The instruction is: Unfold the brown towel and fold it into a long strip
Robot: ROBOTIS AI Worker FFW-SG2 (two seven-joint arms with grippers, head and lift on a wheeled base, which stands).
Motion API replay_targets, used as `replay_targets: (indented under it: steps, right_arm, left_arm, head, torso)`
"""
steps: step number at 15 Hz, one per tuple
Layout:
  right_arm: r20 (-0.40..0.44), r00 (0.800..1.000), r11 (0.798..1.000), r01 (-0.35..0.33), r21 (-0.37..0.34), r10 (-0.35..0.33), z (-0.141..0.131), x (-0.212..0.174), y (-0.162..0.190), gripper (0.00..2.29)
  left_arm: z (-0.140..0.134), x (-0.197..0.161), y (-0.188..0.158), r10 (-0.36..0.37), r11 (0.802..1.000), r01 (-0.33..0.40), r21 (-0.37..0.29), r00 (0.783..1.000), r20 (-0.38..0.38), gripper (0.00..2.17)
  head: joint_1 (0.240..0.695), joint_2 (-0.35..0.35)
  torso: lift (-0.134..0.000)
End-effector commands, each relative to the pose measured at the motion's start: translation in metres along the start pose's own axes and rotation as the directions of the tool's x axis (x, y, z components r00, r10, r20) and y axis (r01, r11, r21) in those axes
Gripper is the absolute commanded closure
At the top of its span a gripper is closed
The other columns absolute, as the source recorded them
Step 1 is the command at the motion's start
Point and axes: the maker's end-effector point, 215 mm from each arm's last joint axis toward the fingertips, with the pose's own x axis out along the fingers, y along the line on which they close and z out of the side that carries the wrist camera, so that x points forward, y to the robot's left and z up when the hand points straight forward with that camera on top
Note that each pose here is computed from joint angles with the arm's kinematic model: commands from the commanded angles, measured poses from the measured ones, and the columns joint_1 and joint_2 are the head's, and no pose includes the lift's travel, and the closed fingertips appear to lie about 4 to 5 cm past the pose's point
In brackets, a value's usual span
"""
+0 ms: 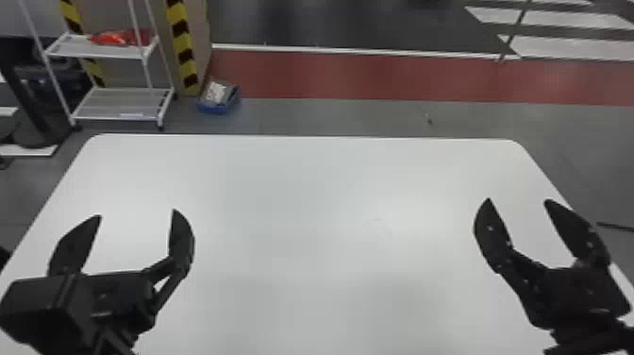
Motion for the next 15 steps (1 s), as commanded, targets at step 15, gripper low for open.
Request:
replay_targets:
  steps: [15]
  right_arm:
    - [-0.016, 0.999, 0.999, 0.034, 0.0, -0.034, -0.01, -0.004, -0.019, 0.12]
  left_arm:
    - [0.019, -0.003, 0.021, 0.025, 0.999, -0.026, 0.025, 0.999, 0.03, 0.04]
  head:
    - [0.695, -0.091]
  torso:
    - [-0.114]
